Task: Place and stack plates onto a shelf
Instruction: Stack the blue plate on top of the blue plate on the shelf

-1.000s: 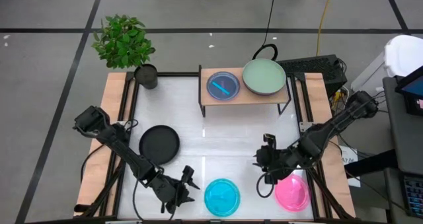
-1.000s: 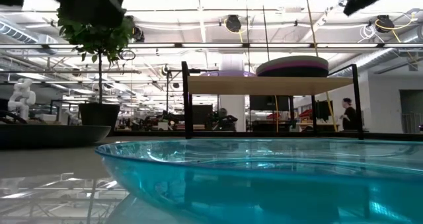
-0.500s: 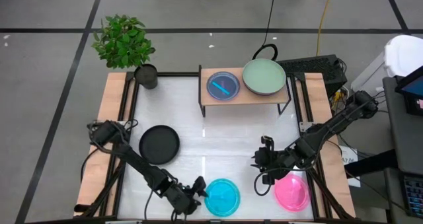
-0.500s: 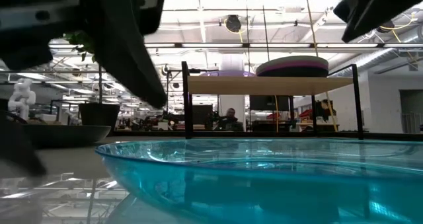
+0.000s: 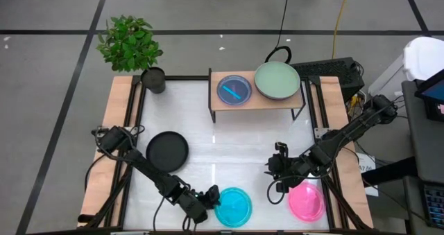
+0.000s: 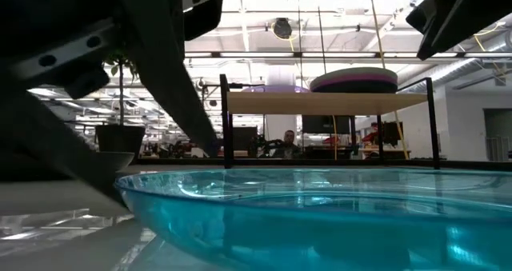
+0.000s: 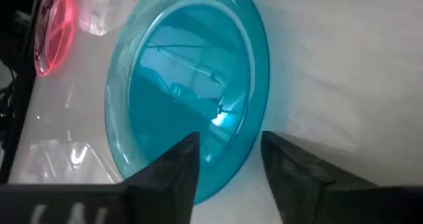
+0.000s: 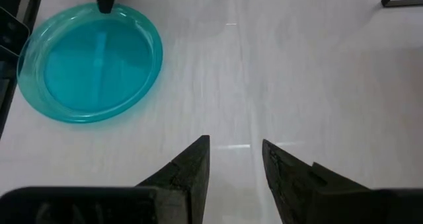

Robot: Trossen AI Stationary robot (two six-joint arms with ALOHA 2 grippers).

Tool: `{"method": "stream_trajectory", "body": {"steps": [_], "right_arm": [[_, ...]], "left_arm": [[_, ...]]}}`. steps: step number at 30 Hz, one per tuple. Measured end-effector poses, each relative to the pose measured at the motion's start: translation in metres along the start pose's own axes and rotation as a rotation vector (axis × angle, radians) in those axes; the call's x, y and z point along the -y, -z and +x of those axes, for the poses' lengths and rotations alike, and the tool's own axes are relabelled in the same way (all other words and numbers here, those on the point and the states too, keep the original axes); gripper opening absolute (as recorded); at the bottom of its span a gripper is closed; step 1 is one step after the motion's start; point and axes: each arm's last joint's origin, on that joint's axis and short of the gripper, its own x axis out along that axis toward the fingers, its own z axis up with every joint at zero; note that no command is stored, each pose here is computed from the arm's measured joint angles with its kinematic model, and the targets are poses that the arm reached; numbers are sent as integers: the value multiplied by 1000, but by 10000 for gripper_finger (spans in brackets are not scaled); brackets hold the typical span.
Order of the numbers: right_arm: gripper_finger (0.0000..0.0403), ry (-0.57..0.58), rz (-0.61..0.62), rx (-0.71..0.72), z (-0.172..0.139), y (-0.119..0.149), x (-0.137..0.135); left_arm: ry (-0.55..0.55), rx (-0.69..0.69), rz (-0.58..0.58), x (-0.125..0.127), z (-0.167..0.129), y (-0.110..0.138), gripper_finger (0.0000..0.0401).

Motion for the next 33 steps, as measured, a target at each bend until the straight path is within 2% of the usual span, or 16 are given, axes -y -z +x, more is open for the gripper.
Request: {"method": "stream_trajectory", "body": {"steps": [7,16,26,33], "right_arm": [[121,0,-3,-5,0,0,0],[121,0,-4,-7,0,1,0],[121,6,-36,-4,0,1,0],[121,58,-58,23,-5,0,5]], "left_arm": [[44,3,90,-1,1,4,86],[55,6,83,-2,2,7,13],[-10,-35,79,-7,1,8,7],[-51,-32,-43,-43,-22,15,6]]}}
